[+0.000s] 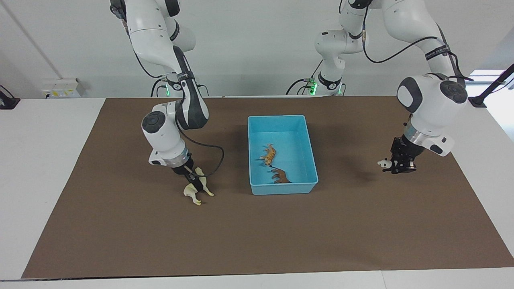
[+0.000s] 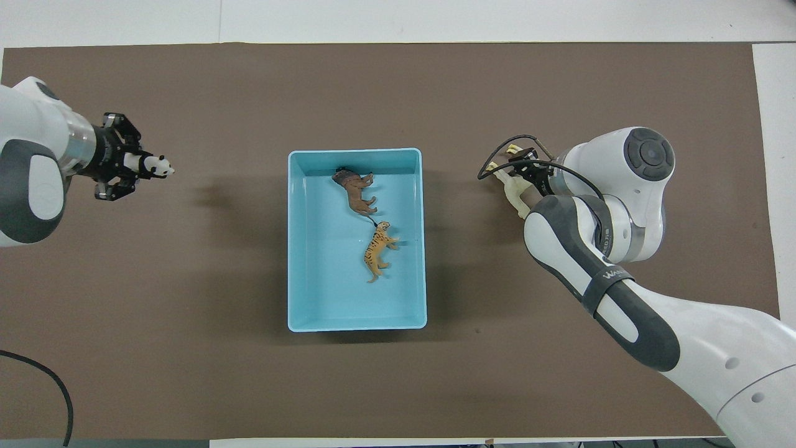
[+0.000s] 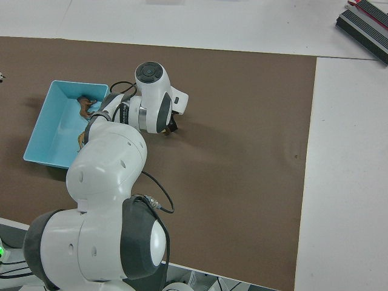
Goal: Put all toys into storage box
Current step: 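Drop the panda into the blue box with the left gripper, then place the cream horse in the box with the right gripper while the left gripper withdraws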
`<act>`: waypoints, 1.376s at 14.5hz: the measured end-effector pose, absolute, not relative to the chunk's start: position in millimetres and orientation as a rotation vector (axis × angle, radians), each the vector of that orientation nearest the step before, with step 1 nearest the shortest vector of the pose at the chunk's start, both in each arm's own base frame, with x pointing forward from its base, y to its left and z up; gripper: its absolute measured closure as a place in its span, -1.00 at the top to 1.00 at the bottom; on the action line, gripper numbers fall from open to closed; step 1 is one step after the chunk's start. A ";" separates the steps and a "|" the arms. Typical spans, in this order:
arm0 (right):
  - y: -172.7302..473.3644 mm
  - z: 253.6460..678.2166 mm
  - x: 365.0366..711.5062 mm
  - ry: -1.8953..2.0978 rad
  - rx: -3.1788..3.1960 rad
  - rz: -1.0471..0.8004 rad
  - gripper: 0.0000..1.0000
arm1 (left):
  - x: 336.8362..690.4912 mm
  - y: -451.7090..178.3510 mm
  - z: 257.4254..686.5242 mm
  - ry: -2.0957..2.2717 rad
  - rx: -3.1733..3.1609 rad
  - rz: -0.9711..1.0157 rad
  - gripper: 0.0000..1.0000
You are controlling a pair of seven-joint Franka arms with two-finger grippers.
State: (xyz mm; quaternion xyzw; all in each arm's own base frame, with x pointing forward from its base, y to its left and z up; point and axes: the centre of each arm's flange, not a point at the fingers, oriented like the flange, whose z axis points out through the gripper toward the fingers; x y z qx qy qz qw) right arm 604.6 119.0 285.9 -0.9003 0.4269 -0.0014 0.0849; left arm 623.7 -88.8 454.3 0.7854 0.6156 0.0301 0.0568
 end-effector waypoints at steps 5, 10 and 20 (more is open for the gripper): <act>120.0 290.3 604.9 1.254 -2.690 -0.010 -0.18 | 575.9 -259.3 453.3 1.624 2.522 0.071 -0.29; 147.6 352.5 621.3 1.223 -2.670 0.048 -0.18 | 537.8 -292.9 414.6 1.527 2.571 0.075 0.29; 367.8 458.8 563.6 1.208 -2.352 0.056 -0.19 | 556.2 -78.6 537.9 1.145 2.827 0.108 1.00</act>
